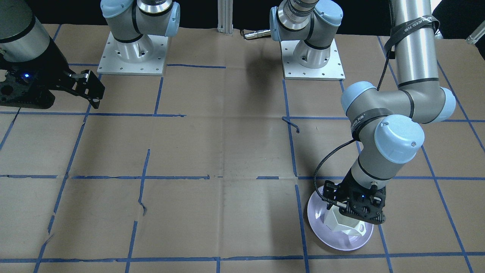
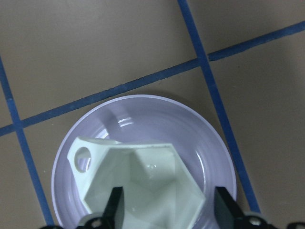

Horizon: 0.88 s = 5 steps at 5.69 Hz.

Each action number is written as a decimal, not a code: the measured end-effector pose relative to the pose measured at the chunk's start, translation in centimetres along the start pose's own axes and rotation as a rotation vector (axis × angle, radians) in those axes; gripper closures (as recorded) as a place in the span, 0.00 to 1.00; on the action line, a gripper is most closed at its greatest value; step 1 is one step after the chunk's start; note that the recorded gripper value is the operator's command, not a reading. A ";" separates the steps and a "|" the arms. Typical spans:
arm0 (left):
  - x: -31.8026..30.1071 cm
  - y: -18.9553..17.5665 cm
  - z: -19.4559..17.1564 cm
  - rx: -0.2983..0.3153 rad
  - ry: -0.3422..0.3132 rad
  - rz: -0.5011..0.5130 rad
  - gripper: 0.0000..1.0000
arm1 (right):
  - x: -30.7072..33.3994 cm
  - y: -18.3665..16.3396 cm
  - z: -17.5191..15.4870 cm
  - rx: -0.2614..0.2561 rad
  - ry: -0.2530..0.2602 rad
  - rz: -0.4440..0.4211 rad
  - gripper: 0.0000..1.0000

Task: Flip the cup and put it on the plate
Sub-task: 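Lower the mug onto the plate and open the left gripper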

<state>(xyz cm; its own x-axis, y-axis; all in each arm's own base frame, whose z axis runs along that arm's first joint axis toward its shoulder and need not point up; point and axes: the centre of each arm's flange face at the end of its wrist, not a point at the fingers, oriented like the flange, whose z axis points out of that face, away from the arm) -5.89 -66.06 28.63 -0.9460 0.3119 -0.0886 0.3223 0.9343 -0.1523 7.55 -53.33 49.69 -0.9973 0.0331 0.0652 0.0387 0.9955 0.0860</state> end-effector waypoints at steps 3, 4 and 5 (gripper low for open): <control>0.7 1.4 -7.1 -0.017 -0.047 0.011 0.01 | 0.0 0.0 0.0 0.001 0.000 0.000 0.00; 1.0 3.0 -10.3 -0.059 -0.073 0.011 0.01 | 0.0 0.0 0.0 0.001 0.000 0.000 0.00; 1.5 5.0 -14.0 -0.101 -0.088 0.007 0.01 | 0.0 0.0 0.0 0.000 0.000 0.000 0.00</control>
<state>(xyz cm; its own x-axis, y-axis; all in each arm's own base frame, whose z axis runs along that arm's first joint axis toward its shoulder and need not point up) -6.14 -58.50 41.48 -0.9356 0.3060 -0.1762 0.3192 0.9463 -0.0515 7.55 -53.33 49.69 -0.9973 0.0331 0.0652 0.0387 0.9956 0.0857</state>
